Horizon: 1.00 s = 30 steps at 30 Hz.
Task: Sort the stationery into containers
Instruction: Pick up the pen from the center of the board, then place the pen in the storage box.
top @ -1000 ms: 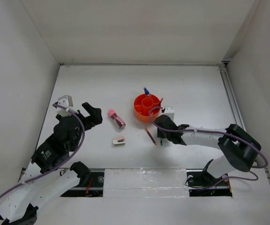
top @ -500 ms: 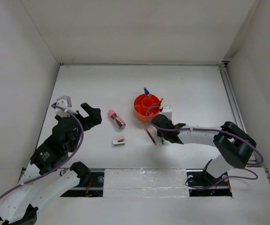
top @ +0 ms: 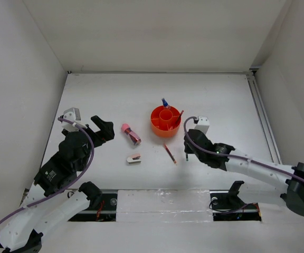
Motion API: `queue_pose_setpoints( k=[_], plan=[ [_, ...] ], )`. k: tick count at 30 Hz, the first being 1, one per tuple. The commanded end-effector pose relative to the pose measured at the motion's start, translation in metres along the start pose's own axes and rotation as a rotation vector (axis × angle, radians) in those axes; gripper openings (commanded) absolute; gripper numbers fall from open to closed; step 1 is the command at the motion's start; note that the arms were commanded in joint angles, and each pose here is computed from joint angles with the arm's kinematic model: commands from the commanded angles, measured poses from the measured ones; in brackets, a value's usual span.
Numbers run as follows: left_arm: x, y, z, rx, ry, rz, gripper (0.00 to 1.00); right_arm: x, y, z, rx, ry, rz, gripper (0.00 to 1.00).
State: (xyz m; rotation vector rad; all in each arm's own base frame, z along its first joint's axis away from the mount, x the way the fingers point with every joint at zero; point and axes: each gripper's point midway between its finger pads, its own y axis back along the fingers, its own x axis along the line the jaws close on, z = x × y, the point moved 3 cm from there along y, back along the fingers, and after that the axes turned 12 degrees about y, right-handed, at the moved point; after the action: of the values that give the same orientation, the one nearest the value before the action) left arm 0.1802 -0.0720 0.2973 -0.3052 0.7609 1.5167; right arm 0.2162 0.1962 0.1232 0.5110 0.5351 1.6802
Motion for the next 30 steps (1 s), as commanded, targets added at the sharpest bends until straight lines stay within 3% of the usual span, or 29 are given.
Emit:
queue_pose_setpoints(
  k=[1,5,11,15,19,25,30],
  plan=[
    [-0.003,0.000,0.002,-0.013,0.014,-0.013,0.99,0.002,0.014,0.037,-0.152,-0.048,0.033,0.00],
    [-0.003,-0.002,0.001,-0.008,0.009,-0.007,0.99,0.006,0.025,0.072,-0.357,-0.079,0.093,0.00],
    [-0.003,-0.005,-0.002,0.002,-0.002,0.005,0.99,0.001,0.023,0.133,-0.543,-0.055,0.090,0.00],
    [-0.003,-0.007,-0.003,0.007,-0.007,0.011,0.99,0.003,0.020,0.175,-0.724,-0.101,0.183,0.00],
    [-0.004,-0.005,-0.001,-0.003,-0.006,-0.001,0.99,-0.002,0.015,0.190,-0.843,-0.115,0.273,0.00],
    [-0.006,-0.005,-0.001,-0.001,-0.010,-0.013,0.99,0.004,0.002,0.195,-0.868,-0.139,0.301,0.00],
    [-0.006,-0.005,-0.001,-0.001,-0.010,-0.013,0.99,0.009,-0.005,0.188,-0.963,-0.143,0.368,0.00]
  ],
)
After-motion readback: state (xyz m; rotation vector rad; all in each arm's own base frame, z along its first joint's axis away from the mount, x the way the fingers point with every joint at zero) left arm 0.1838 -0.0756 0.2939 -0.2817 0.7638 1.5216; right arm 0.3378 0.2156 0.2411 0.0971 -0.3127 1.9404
